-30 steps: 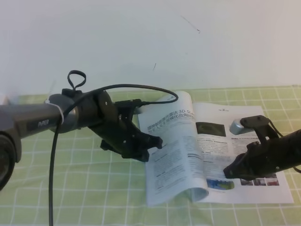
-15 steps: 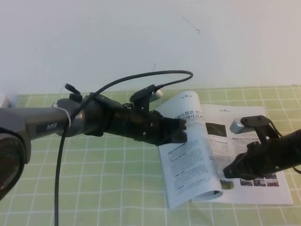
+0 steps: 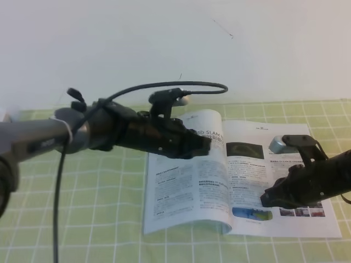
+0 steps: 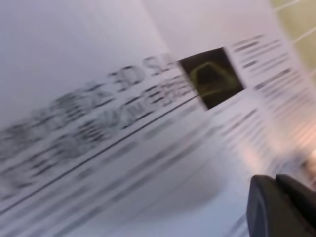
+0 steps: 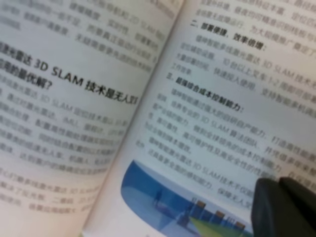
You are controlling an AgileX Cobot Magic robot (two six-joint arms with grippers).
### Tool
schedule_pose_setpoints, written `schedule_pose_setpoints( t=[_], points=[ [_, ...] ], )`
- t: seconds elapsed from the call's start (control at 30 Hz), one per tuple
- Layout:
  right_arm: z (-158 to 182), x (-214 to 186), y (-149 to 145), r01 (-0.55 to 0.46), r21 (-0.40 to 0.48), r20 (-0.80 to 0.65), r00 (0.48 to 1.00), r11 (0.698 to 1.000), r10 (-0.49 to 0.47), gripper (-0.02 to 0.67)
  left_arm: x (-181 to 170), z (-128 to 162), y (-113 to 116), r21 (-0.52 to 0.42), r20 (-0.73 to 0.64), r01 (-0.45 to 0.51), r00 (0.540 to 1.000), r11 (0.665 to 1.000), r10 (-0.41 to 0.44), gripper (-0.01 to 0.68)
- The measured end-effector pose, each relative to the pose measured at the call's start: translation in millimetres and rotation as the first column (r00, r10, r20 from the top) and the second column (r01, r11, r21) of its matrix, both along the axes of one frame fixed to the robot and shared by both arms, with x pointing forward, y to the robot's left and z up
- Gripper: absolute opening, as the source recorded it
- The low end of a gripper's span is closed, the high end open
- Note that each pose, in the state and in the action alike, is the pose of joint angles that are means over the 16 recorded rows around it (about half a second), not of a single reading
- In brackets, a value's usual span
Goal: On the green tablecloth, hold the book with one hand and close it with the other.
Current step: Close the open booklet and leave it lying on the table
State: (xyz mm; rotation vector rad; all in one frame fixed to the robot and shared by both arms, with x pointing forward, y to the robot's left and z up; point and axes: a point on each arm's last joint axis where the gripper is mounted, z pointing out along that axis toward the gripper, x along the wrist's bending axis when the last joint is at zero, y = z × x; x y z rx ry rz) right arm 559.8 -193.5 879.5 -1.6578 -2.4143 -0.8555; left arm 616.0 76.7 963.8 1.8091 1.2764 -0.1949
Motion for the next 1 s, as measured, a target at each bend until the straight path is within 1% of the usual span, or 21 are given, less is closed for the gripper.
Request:
schedule_pose_setpoints(
  t=[0.1, 0.17, 0.33, 0.47, 0.53, 0.63, 0.8, 1.0],
  points=[
    [0, 0, 0, 0.007, 0.001, -0.005, 1.0, 1.0, -0.007, -0.003, -2, 6, 10, 0.106, 0.01, 0.002, 1.0, 0.994, -0.003, -0.003],
    [0, 0, 0, 0.011, 0.001, -0.008, 1.0, 1.0, -0.011, -0.003, -3, 9, 19, 0.182, 0.013, -0.009, 1.0, 0.983, 0.007, -0.003],
    [0, 0, 0, 0.014, 0.002, -0.01, 1.0, 1.0, -0.014, -0.003, -1, 11, 38, 0.344, 0.014, -0.07, 0.997, 0.936, 0.069, -0.003],
    [0, 0, 0, 0.014, 0.002, -0.01, 1.0, 1.0, -0.014, -0.003, 2, 0, 47, 0.429, -0.006, -0.109, 0.992, 0.897, 0.123, -0.003],
    [0, 0, 0, 0.015, 0.002, -0.01, 1.0, 1.0, -0.015, -0.003, 3, -7, 49, 0.457, -0.02, -0.117, 0.99, 0.882, 0.142, -0.003],
    [0, 0, 0, 0.015, 0.002, -0.01, 1.0, 1.0, -0.015, -0.003, 5, -17, 51, 0.482, -0.037, -0.122, 0.987, 0.868, 0.159, -0.003],
    [0, 0, 0, 0.015, 0.002, -0.01, 1.0, 1.0, -0.015, -0.003, 7, -29, 51, 0.5, -0.057, -0.127, 0.982, 0.857, 0.179, -0.003],
    [0, 0, 0, 0.015, 0.002, -0.01, 1.0, 1.0, -0.015, -0.003, 6, -33, 49, 0.516, -0.06, -0.127, 0.981, 0.847, 0.183, -0.003]
  ],
)
